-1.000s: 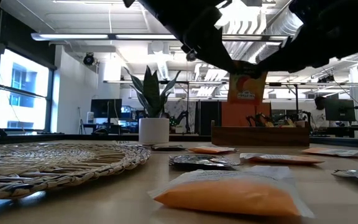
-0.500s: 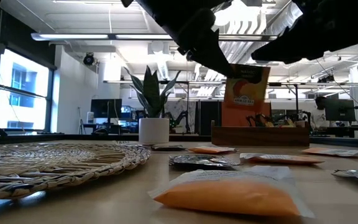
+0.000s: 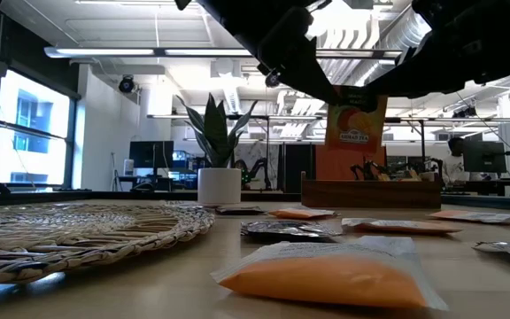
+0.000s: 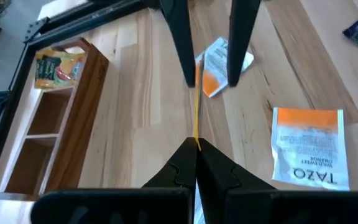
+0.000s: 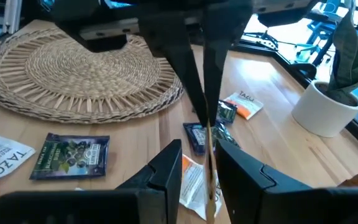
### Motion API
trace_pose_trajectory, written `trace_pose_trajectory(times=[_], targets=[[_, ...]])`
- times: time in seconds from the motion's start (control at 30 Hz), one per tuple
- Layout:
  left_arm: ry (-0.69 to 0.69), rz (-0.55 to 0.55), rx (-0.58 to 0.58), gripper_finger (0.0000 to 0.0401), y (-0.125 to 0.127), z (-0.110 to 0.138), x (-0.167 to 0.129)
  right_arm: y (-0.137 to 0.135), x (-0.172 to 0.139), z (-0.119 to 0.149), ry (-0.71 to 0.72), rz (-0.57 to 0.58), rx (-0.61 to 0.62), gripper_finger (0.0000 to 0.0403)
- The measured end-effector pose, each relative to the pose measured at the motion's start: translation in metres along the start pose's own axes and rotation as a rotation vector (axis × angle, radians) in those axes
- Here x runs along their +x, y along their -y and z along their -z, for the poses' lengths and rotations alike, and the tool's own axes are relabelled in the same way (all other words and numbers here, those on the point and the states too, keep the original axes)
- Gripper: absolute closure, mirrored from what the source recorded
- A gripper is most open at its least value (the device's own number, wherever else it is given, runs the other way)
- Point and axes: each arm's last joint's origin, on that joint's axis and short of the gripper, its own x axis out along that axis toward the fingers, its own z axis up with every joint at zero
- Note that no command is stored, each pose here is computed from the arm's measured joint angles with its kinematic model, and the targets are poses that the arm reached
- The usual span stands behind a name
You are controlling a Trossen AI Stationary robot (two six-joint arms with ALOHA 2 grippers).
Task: Pick & Place Tea
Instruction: Put the orange tea bag into the right section of the wooden organizer
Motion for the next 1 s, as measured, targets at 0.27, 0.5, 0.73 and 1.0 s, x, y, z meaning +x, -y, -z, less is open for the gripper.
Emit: trace_pose_trajectory(times=[0.27,0.5,0.73,1.0], targets=[[0.006,-0.016,-0.001,0.0401,-0.001,-0.001,0.0,0.001,0.0,0.001,-0.013,0.021,-0.005,0.0341],[-0.007,-0.078,0.027,0.0401,-0.002,-0.001,0.0,0.001,0.0,0.003,-0.024,0.032,0.006,0.0393],[-0.01,-0.082,0.025,0.0389,-0.002,0.0,0.0,0.005,0.0,0.004,-0.032,0.156,0.005,0.0398],[-0.12,-0.126,0.068,0.0289,-0.002,0.01,-0.001,0.015,-0.014,-0.006,-0.013,0.224,0.014,0.04]])
